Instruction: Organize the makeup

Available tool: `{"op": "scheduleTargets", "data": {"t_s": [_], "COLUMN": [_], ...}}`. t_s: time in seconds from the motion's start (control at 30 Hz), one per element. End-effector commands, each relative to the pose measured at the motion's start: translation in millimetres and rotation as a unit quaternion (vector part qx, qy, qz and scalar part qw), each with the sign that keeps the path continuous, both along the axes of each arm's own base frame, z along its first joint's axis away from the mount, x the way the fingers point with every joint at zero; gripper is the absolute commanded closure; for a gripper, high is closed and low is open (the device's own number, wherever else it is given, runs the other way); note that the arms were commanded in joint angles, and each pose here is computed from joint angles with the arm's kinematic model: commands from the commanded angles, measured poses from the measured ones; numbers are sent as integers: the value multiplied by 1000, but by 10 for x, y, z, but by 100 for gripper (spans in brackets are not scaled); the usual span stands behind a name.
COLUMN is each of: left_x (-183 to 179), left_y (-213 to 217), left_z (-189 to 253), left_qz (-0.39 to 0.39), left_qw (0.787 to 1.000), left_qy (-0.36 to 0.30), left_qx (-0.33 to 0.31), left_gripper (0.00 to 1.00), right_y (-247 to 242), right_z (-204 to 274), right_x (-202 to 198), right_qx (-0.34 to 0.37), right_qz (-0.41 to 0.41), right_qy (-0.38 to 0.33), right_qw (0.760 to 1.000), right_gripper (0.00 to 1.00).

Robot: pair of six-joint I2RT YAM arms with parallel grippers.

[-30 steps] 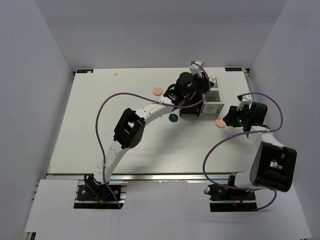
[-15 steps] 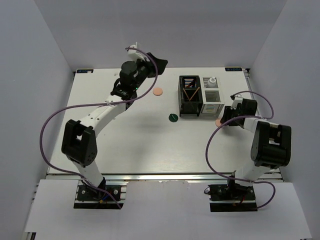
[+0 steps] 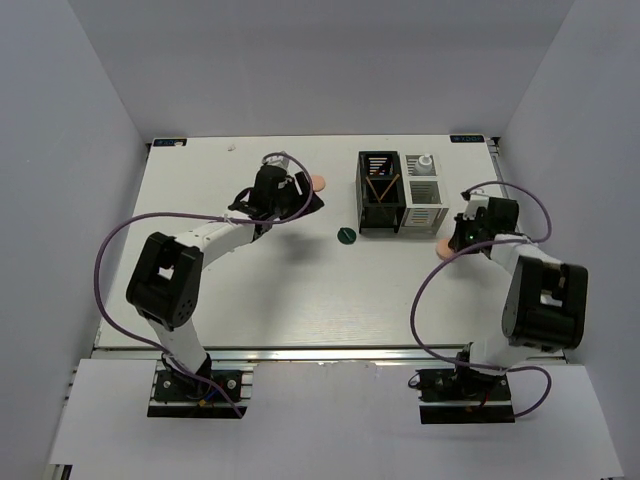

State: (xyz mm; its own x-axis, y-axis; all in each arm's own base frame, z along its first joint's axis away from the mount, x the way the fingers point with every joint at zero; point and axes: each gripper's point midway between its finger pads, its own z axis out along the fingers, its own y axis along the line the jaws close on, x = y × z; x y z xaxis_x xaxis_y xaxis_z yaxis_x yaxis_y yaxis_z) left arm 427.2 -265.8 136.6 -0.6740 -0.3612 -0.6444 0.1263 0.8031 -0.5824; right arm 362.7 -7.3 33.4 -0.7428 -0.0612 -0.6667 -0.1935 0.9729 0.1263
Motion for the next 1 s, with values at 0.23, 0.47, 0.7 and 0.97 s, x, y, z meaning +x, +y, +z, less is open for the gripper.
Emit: {"op": "scheduleTargets", "data": {"t_s": [0.23,0.47,0.7,0.97], "left_x": [288,563,863,1344], "left_y": [345,316,323,233], "left_z": [-280,-339,-378,-468], "left_qz": [89,99,112,128], "left_qw": [993,990,989,988], "left_qy": [77,88,88,67], "left_qx": [-28,-55,-50,-58], "left_gripper": [24,18,15,17], "right_y": [377,706,919,790], "right_z": [1835,1992,1802,1657], "right_x": [95,591,968,1019], "right_qx": [30,33,18,-22], "right_qz": [194,145,122,111], "right_qy": [-292,-300,-272,-258], "right_qw": [936,942,954,959], "right_gripper": [100,100,100,96]}}
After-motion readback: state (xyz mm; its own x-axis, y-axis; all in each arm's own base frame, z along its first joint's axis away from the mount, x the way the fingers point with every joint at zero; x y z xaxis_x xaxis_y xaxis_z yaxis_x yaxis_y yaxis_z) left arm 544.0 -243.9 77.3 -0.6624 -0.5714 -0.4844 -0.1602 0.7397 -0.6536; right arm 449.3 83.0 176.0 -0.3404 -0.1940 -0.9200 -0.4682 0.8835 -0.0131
